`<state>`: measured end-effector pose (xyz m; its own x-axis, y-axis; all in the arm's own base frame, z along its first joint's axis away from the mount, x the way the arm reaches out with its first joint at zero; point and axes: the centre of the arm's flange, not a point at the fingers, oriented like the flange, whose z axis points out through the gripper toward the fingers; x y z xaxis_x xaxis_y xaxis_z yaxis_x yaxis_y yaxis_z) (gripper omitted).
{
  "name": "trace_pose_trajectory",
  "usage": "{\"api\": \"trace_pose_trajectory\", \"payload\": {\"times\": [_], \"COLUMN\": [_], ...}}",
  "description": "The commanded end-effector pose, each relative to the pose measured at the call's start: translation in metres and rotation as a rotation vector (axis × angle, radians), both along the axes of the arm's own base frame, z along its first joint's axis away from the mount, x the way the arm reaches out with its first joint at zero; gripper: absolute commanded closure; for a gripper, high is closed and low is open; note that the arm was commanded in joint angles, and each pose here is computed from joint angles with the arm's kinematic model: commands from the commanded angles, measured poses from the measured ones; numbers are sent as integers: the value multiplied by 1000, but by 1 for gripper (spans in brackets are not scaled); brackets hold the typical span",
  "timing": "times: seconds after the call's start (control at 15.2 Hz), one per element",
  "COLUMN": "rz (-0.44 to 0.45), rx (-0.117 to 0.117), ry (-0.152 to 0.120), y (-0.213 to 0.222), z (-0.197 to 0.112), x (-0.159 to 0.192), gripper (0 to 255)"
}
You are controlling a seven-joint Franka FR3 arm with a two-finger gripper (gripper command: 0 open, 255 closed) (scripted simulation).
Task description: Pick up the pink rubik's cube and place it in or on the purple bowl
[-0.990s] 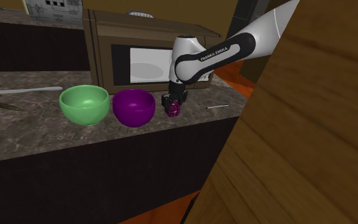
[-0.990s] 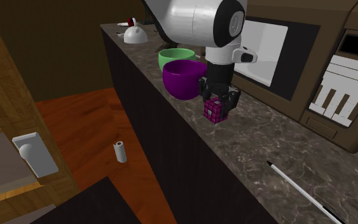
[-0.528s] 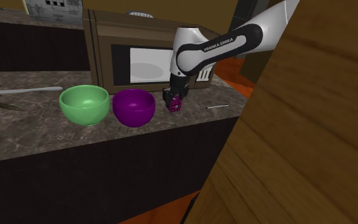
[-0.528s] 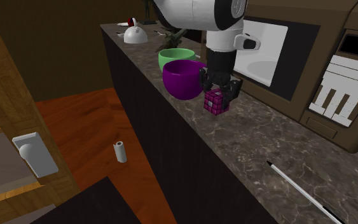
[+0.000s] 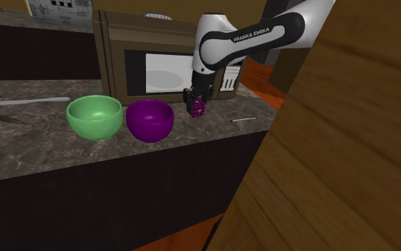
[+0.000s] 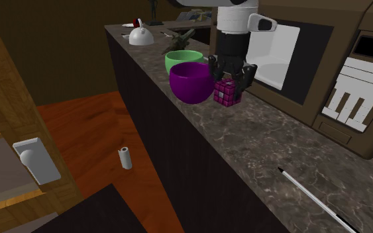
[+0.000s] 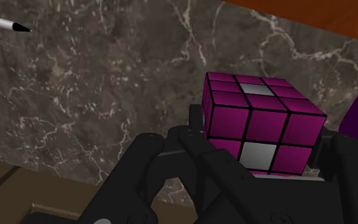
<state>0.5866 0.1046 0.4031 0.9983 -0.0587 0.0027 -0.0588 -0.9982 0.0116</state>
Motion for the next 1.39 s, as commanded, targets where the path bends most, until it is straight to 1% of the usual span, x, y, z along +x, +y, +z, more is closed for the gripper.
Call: {"api": "trace_pose_trajectory", "payload": {"times": [0.0,1.32], "rz": [0,0], "rx": [0,0], "ry": [0,0], "y": [0,0], "z": [10,112], "x": [-1,-1], "gripper": [255,255]}}
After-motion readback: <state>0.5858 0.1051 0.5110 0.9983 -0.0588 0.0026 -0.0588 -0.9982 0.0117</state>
